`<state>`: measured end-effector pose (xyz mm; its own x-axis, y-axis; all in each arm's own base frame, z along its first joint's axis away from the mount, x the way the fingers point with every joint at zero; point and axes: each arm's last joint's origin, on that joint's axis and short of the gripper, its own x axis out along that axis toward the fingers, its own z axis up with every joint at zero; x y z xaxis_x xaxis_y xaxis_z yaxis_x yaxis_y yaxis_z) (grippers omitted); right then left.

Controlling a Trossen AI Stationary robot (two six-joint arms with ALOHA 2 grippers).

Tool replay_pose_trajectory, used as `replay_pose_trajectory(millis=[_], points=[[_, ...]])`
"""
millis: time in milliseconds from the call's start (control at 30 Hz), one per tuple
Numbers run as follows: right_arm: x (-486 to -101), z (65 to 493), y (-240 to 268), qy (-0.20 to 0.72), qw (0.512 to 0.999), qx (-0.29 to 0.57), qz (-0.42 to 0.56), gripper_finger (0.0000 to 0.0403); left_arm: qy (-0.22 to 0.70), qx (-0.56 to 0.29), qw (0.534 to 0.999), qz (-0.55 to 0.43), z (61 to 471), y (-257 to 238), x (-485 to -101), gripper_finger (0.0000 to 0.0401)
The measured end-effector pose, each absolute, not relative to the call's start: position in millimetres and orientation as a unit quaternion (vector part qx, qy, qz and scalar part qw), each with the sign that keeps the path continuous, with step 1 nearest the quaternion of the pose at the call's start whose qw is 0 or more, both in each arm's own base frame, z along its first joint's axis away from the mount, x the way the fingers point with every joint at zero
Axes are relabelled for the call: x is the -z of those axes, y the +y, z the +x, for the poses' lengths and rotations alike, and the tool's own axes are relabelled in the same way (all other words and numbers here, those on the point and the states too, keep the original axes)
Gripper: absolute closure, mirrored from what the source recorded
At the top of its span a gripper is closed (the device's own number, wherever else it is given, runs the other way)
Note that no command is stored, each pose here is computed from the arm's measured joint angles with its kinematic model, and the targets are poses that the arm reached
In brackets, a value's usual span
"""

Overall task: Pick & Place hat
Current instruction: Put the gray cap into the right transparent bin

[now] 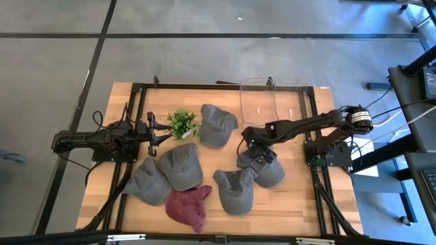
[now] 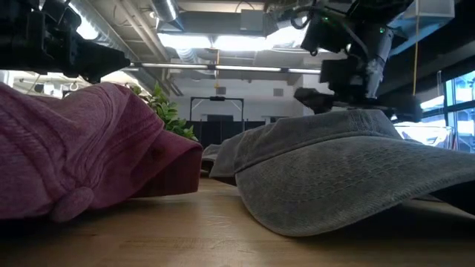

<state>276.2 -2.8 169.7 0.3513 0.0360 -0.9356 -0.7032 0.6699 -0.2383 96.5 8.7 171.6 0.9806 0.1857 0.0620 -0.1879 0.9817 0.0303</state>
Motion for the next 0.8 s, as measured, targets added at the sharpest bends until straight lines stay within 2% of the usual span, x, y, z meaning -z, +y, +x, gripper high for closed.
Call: replay_pose_trajectory(millis=[67,533,800], points=[[-163,276,-1,0.513,0.752,-0.269,-0.315,0.0164,-0.026,-0.094,0.995,0.018,97,9,-171,0.0253],[-128,286,-2,0.55,0.732,-0.285,-0.283,0.0164,-0.025,-0.094,0.995,0.018,97,9,-171,0.0253],[-132,285,-1,0.555,0.756,-0.257,-0.233,0.0164,-0.025,-0.094,0.995,0.018,97,9,-171,0.0253]])
